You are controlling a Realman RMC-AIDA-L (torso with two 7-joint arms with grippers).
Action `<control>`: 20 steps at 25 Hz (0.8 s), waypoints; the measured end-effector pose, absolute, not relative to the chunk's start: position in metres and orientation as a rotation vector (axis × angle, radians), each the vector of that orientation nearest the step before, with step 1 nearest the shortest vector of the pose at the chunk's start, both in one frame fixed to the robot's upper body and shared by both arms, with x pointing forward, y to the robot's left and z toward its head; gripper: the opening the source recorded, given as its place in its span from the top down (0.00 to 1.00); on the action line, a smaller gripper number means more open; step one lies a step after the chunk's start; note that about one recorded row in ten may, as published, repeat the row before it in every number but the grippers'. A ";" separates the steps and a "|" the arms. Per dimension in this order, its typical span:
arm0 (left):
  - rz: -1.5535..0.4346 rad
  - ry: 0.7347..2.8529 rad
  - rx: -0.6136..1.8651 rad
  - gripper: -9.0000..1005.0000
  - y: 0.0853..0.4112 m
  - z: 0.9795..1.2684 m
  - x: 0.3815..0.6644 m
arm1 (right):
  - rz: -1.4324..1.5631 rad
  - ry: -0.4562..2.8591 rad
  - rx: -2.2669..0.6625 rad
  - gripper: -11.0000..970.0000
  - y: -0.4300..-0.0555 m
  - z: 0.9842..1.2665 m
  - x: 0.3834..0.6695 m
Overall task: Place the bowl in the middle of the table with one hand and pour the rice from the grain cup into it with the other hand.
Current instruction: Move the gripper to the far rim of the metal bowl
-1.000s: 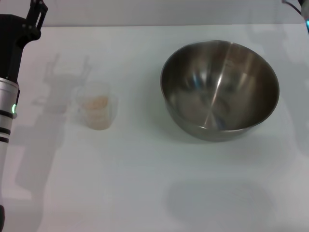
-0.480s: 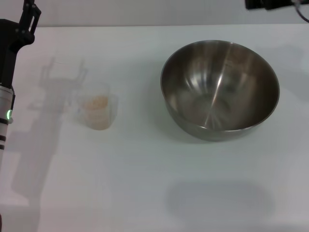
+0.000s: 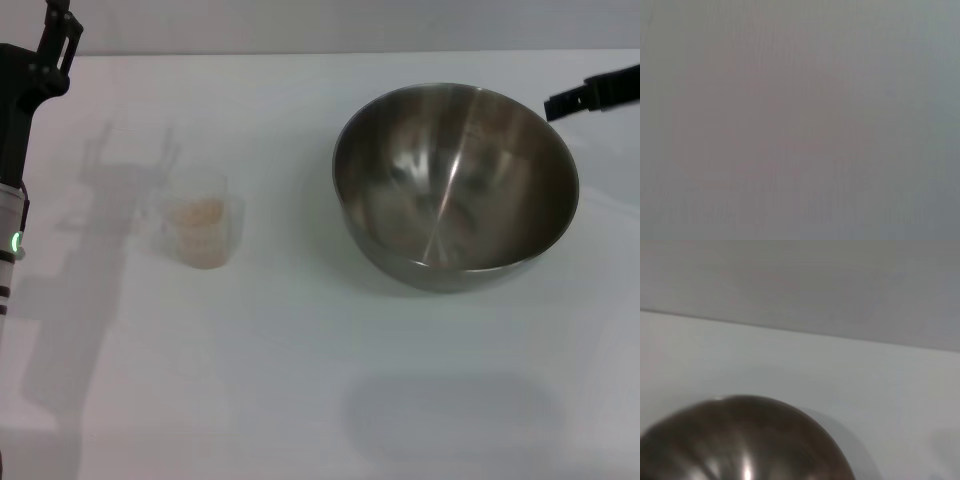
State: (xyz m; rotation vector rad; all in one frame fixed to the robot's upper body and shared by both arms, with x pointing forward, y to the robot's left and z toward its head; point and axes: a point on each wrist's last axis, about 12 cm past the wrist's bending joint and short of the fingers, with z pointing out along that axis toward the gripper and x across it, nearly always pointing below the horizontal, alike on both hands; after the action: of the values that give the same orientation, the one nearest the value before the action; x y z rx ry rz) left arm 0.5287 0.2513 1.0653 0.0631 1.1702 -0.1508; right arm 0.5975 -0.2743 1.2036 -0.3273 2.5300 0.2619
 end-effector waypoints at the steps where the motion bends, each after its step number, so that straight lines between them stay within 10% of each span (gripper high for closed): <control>1: -0.150 1.167 0.063 0.19 0.252 1.066 0.528 | 0.253 2.543 -0.323 0.26 -0.276 1.200 0.598; 20: -0.150 1.159 0.065 0.19 0.253 1.065 0.525 | 0.267 2.632 -0.421 0.31 -0.265 1.146 0.606</control>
State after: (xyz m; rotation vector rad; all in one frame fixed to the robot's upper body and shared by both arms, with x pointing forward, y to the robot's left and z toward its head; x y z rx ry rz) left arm 0.5254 0.2529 1.0652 0.0653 1.1594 -0.1495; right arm 0.6059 -0.2654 1.1457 -0.4214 2.6316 0.2669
